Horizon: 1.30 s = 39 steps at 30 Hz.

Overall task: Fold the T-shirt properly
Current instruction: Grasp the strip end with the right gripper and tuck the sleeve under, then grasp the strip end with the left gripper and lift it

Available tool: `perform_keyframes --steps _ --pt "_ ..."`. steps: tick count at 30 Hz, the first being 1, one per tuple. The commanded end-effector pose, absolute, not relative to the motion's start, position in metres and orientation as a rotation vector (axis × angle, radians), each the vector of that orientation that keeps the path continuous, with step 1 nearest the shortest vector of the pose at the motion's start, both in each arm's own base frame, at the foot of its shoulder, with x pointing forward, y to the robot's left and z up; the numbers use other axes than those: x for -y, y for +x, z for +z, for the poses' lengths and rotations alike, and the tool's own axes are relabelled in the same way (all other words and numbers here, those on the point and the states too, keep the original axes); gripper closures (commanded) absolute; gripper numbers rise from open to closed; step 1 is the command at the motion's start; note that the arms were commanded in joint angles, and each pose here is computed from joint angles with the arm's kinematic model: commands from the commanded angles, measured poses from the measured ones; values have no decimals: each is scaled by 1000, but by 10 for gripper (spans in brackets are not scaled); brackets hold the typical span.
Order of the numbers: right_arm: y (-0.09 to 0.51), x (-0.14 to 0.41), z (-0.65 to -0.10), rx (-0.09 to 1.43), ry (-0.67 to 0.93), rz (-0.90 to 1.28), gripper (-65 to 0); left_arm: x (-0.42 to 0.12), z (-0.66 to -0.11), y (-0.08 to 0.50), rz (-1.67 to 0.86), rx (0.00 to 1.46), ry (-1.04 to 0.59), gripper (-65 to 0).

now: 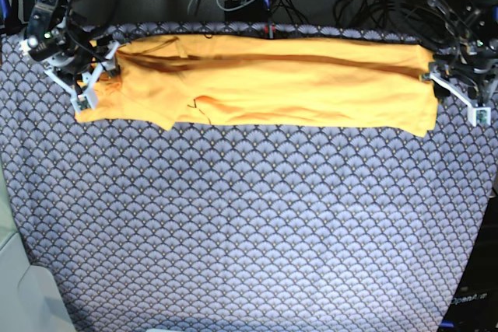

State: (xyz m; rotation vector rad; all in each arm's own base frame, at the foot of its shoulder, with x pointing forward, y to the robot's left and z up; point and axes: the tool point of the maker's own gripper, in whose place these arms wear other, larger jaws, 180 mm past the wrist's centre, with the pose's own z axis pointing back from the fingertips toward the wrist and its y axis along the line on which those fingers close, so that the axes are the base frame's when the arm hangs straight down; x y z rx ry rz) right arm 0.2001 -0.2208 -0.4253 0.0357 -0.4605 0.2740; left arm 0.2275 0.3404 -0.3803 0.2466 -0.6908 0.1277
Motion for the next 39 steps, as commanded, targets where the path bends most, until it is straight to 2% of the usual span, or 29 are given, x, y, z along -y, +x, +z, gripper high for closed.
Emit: perform_keyframes --steps 1,5,13,30,39 --pt "198 223 -427 443 25 278 -294 -347 -363 233 128 722 284 -413" --pt "202 223 -425 454 23 279 -294 -353 -355 234 142 682 303 -413" --pt "204 224 -424 458 21 279 -294 -347 -350 250 150 709 280 -413" --pt "206 224 -423 463 21 280 -294 -326 -410 252 193 602 113 -412" --pt "207 222 -423 464 24 283 -294 -291 -441 225 208 523 42 -412"
